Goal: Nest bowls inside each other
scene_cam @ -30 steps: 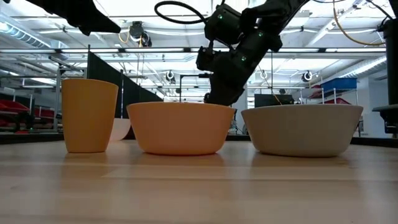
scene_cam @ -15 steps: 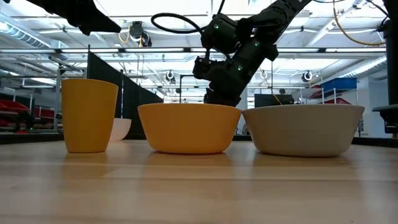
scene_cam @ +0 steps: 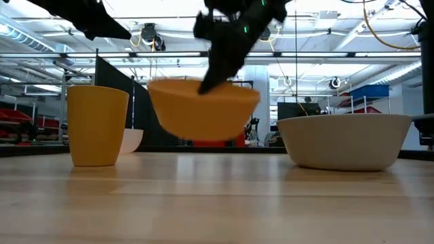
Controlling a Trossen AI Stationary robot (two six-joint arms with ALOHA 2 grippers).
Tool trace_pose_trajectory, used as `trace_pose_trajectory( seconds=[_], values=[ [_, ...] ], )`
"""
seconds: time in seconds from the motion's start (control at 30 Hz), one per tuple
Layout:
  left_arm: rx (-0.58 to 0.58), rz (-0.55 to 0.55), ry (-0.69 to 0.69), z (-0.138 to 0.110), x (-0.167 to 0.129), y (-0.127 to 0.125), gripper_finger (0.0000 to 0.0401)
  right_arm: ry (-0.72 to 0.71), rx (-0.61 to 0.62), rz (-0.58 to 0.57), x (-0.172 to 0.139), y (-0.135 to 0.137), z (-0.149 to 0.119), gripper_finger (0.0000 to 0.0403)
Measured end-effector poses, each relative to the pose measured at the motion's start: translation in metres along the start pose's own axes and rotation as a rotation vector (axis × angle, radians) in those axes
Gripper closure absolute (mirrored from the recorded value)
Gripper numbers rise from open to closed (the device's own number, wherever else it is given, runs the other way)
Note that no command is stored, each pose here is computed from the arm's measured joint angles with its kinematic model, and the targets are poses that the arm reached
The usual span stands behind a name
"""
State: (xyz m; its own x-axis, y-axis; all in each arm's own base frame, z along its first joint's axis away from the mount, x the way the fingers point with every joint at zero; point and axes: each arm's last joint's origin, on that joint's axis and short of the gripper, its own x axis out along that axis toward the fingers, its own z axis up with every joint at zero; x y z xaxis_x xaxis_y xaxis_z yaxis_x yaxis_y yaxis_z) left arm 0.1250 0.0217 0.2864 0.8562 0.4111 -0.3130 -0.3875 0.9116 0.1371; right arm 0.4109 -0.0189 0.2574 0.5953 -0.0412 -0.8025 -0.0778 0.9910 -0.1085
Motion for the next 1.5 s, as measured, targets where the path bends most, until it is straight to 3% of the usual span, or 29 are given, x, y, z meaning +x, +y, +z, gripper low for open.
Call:
trace_pose_trajectory(
  seconds=[0.33, 0.53, 0.77, 0.97, 1.2, 1.33, 1.5],
  values=[
    [-0.058, 0.064, 0.062, 0.008, -0.002, 0.008, 0.0401, 0.081, -0.101, -0.160, -0.067, 0.024, 0.038, 0.0403],
    [-0.086, 0.147, 0.197, 0.002, 0.002, 0.014, 0.0401, 0.129, -0.122, -0.229, -0.099, 0.020, 0.045, 0.0403],
    [-0.134, 0.294, 0.332, 0.000, 0.014, 0.029, 0.0392, 0.143, -0.135, -0.230, -0.109, 0.017, 0.046, 0.0403],
    [-0.171, 0.379, 0.464, 0.001, 0.033, 0.046, 0.0304, 0.150, -0.142, -0.217, -0.104, 0.020, 0.044, 0.0403],
    [-0.274, 0.360, 0.666, -0.003, 0.063, 0.073, 0.0179, 0.133, -0.131, -0.186, -0.103, 0.024, 0.045, 0.0403],
    [-0.318, 0.400, 0.788, -0.013, 0.079, 0.091, 0.0148, 0.126, -0.131, -0.168, -0.103, 0.027, 0.046, 0.0403],
    [-0.368, 0.351, 0.914, -0.034, 0.099, 0.108, 0.0143, 0.122, -0.129, -0.162, -0.103, 0.028, 0.046, 0.0403]
  ],
)
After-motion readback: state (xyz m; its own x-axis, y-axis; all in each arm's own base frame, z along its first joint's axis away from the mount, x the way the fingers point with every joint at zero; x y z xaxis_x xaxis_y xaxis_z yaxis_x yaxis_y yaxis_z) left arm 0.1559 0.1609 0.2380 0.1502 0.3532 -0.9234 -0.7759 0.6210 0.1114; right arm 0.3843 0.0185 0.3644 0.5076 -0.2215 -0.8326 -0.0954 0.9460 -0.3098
